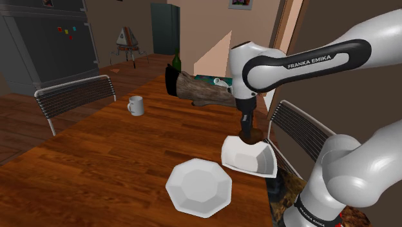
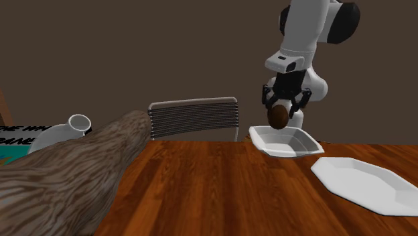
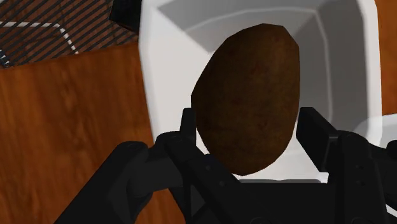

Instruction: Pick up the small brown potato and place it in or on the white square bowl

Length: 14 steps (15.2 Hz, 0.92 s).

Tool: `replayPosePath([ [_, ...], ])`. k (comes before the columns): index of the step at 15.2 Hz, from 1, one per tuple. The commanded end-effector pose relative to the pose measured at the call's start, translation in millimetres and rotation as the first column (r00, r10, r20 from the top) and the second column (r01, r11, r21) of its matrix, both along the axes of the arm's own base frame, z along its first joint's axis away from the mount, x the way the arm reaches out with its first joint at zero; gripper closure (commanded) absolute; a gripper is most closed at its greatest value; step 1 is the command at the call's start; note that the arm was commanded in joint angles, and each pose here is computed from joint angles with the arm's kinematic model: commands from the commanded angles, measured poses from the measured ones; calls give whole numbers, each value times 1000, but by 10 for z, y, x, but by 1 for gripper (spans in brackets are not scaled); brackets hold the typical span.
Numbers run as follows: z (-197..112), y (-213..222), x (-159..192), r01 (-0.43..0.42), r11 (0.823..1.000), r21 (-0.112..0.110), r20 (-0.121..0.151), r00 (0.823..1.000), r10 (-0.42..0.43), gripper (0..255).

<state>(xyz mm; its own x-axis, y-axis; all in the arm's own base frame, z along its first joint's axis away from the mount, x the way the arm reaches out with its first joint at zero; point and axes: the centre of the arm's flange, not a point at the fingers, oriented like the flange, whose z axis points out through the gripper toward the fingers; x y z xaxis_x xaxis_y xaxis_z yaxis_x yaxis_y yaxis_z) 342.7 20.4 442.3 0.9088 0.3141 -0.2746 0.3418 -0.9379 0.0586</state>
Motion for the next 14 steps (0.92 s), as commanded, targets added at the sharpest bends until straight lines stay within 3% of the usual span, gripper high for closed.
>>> replayPosePath([
  [1, -68, 161, -114, 2, 1000, -1, -1, 1000, -2, 255],
  [14, -682, 161, -114, 2, 1000, -1, -1, 1000, -2, 255],
])
